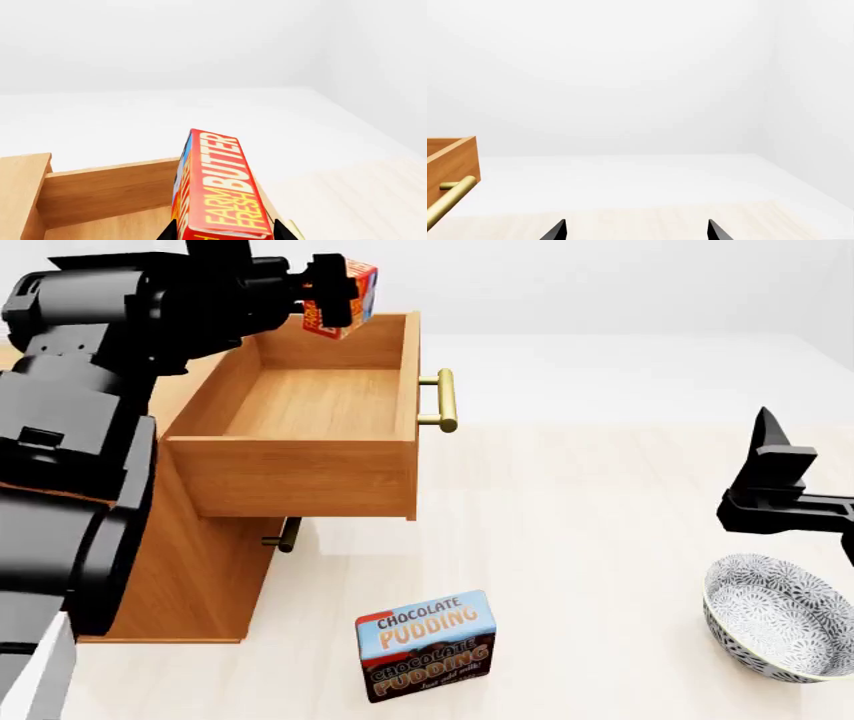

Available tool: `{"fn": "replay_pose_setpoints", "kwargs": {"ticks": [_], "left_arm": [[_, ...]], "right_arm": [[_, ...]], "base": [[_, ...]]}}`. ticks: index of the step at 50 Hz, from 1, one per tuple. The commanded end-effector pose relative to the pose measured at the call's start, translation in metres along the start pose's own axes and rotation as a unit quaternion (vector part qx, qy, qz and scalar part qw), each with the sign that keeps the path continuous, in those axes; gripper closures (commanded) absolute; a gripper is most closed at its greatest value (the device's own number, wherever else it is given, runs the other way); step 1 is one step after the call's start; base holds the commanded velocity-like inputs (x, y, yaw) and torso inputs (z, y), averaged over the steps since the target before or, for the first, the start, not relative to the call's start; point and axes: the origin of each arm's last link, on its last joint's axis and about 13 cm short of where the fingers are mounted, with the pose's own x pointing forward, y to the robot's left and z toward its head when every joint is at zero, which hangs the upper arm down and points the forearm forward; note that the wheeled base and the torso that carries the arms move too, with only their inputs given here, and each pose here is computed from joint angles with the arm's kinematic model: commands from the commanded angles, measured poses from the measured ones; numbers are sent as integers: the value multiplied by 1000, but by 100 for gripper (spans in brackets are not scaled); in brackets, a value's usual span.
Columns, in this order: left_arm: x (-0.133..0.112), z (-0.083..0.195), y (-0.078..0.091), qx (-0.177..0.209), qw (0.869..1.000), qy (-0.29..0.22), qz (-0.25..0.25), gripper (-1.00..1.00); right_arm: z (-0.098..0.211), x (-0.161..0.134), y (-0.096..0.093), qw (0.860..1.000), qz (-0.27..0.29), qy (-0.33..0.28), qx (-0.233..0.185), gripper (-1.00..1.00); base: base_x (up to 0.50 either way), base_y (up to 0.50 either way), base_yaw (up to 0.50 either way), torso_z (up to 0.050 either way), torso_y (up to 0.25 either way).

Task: Put the butter at the back in the top drawer of the cabinet and close it.

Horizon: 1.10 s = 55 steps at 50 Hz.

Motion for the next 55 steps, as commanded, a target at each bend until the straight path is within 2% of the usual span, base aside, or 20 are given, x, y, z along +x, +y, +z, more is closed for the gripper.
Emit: {"fn": "replay_pose_setpoints", "kwargs": {"ticks": [1, 13, 33, 55], "left_arm": [[1, 0, -2, -36, 999, -10, -12, 100], [5, -12, 0, -28, 1000, 3, 2, 100], [8, -21, -4, -36, 999, 29, -13, 100], [11, -30, -6, -39, 998, 45, -4, 100]], "right_arm": [[-2, 0, 0, 1000, -1, 1, 1, -100], [-2, -1, 0, 1000, -2, 1, 0, -100], [-3, 0, -1, 1000, -3, 6, 0, -100], [-4, -2, -4, 1000, -8, 6, 4, -100]], "base": [[0, 0, 0, 0, 10], [0, 0, 0, 0, 1], [0, 0, 0, 1, 1], [0, 0, 0, 0, 1]]}}
